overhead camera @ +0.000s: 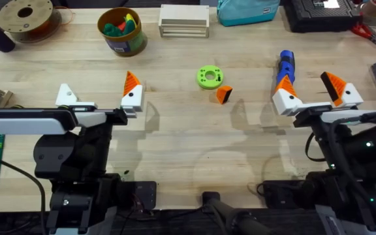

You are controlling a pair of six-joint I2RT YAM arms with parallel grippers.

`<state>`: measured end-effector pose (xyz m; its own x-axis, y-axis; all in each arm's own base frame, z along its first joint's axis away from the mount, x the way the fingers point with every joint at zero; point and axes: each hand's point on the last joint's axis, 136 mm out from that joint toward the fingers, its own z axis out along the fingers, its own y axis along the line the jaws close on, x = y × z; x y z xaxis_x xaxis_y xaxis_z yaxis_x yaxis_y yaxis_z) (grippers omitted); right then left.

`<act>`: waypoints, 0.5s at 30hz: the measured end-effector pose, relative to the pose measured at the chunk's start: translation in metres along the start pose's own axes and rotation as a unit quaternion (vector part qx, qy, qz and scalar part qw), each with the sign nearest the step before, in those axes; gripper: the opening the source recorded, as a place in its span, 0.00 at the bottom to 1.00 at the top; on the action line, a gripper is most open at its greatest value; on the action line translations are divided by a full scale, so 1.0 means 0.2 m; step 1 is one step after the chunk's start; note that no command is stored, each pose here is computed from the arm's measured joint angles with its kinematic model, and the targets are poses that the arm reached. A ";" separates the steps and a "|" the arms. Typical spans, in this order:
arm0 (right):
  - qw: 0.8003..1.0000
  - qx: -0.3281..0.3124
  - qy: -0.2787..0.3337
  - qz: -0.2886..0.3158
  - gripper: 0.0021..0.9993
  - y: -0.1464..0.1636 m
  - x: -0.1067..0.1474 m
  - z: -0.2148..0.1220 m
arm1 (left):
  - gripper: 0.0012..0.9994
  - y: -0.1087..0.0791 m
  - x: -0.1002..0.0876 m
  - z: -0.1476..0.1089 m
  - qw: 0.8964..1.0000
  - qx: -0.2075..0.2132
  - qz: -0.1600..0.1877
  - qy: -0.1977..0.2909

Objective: Pick up the gripper from the table and insert it into the empty holder that is missing its gripper. Then pick up a screw, insert it into the mounting hole, and use the screwdriver to tighten it. Finally, clean up the table by picking up the vegetable and placing it into the bucket.

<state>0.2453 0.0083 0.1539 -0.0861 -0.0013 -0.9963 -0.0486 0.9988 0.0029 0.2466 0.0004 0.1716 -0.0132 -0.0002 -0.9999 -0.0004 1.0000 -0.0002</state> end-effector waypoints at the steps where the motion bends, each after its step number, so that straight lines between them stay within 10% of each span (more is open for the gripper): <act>1: 1.000 0.000 0.001 0.000 0.99 0.00 0.00 0.00 | 0.99 0.00 0.00 0.00 1.000 0.000 0.000 0.000; 15: 1.000 0.004 0.014 0.001 0.99 -0.01 0.00 -0.01 | 0.99 0.02 0.04 -0.03 0.998 -0.013 0.005 0.055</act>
<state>0.2429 0.0069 0.1534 -0.1140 -0.0007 -0.9935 -0.0401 0.9992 0.0038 0.2401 0.0051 0.1631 -0.1234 0.0077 -0.9923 -0.0267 0.9996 0.0110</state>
